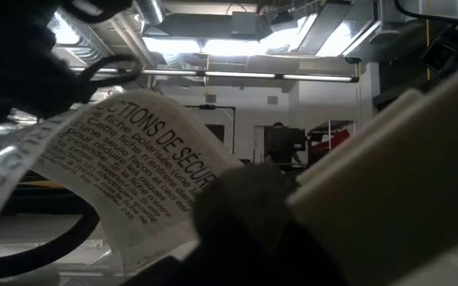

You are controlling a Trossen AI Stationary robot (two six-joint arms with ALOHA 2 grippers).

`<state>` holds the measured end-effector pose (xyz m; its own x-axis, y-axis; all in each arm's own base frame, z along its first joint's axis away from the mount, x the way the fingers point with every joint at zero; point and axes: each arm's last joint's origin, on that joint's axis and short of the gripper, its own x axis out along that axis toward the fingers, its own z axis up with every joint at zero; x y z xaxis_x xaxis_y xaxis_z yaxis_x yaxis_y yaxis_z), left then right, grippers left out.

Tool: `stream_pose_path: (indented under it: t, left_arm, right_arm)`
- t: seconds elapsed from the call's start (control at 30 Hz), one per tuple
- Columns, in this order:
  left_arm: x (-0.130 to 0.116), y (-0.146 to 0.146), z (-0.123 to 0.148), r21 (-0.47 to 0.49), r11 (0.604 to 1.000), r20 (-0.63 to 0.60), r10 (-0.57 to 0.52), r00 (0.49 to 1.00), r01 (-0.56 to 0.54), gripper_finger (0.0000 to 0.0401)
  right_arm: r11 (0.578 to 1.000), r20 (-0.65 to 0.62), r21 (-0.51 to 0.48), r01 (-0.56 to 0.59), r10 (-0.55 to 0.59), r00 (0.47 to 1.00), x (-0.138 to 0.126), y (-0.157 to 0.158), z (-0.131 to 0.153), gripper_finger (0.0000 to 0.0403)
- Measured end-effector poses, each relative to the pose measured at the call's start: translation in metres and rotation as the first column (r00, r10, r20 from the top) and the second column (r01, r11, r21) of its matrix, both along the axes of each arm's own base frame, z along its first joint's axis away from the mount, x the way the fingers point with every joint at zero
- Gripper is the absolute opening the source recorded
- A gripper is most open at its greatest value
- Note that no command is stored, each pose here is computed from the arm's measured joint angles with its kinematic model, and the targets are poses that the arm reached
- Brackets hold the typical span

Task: Sort batteries
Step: Put the silver battery into the orange bin

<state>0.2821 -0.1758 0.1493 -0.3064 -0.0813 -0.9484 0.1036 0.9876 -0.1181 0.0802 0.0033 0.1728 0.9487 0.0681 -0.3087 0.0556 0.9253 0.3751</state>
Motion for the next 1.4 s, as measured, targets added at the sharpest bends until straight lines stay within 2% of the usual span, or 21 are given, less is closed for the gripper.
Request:
stream_pose_path:
  t: [0.2,0.37,0.5,0.6,0.7,0.8,0.9,0.97,1.07,1.13,1.17,1.23,1.3,1.4]
  left_arm:
    - [0.002,0.013,0.024,-0.024,0.996,0.056,0.083,0.995,-0.082,0.0012]
    - [0.011,0.026,0.042,-0.08,0.985,0.163,0.162,0.973,-0.15,0.001]
    - [0.032,0.037,0.047,-0.136,0.977,0.329,0.2,0.923,-0.163,0.0016]
    - [0.052,0.044,0.05,-0.193,0.974,0.479,0.199,0.855,-0.119,0.0017]
    - [0.074,0.053,0.058,-0.231,0.971,0.646,0.202,0.736,-0.063,0.0018]
    - [0.096,0.064,0.07,-0.229,0.973,0.809,0.186,0.558,0.007,0.0018]
    - [0.119,0.074,0.083,-0.189,0.979,0.936,0.155,0.316,0.082,0.0018]
    - [0.135,0.081,0.089,-0.148,0.981,0.983,0.132,0.131,0.124,0.0019]
    - [0.155,0.089,0.089,-0.085,0.985,0.984,0.107,-0.141,0.151,0.0019]
    - [0.167,0.094,0.079,-0.062,0.987,0.958,0.101,-0.269,0.147,0.0019]
    - [0.172,0.097,0.072,-0.057,0.988,0.944,0.1,-0.316,0.142,0.0019]
    - [0.184,0.101,0.054,-0.063,0.989,0.922,0.109,-0.371,0.134,0.0019]
    - [0.197,0.103,0.038,-0.074,0.989,0.908,0.12,-0.401,0.128,0.0019]
    - [0.219,0.105,0.015,-0.079,0.99,0.904,0.122,-0.409,0.12,0.0019]
  right_arm:
    - [1.0,0.0,0.0,0.0,0.0,1.0,0.0,0.0,0.0,0.017]
    - [1.0,0.0,0.0,0.0,0.0,1.0,0.0,0.0,0.0,0.017]
    - [1.0,0.0,0.0,0.0,0.0,1.0,0.0,0.0,0.0,0.017]
    - [1.0,0.0,0.0,0.0,0.0,1.0,0.0,0.0,0.0,0.017]
    - [1.0,0.0,0.0,0.0,0.0,1.0,0.0,0.0,0.0,0.017]
    - [1.0,0.0,0.0,0.0,0.0,1.0,0.0,0.0,0.0,0.017]
    - [1.0,0.0,0.0,0.0,0.0,1.0,0.0,0.0,0.0,0.017]
    - [1.0,0.0,0.0,0.0,0.0,1.0,0.0,0.0,0.0,0.017]
    - [1.0,0.0,0.0,0.0,0.0,1.0,0.0,0.0,0.0,0.017]
    - [1.0,0.0,0.0,0.0,0.0,1.0,0.0,0.0,0.0,0.017]
    - [1.0,0.0,0.0,0.0,0.0,1.0,0.0,0.0,0.0,0.017]
    - [1.0,0.0,0.0,0.0,0.0,1.0,0.0,0.0,0.0,0.017]
    - [1.0,0.0,0.0,0.0,0.0,1.0,0.0,0.0,0.0,0.017]
    - [1.0,0.0,0.0,0.0,0.0,1.0,0.0,0.0,0.0,0.017]
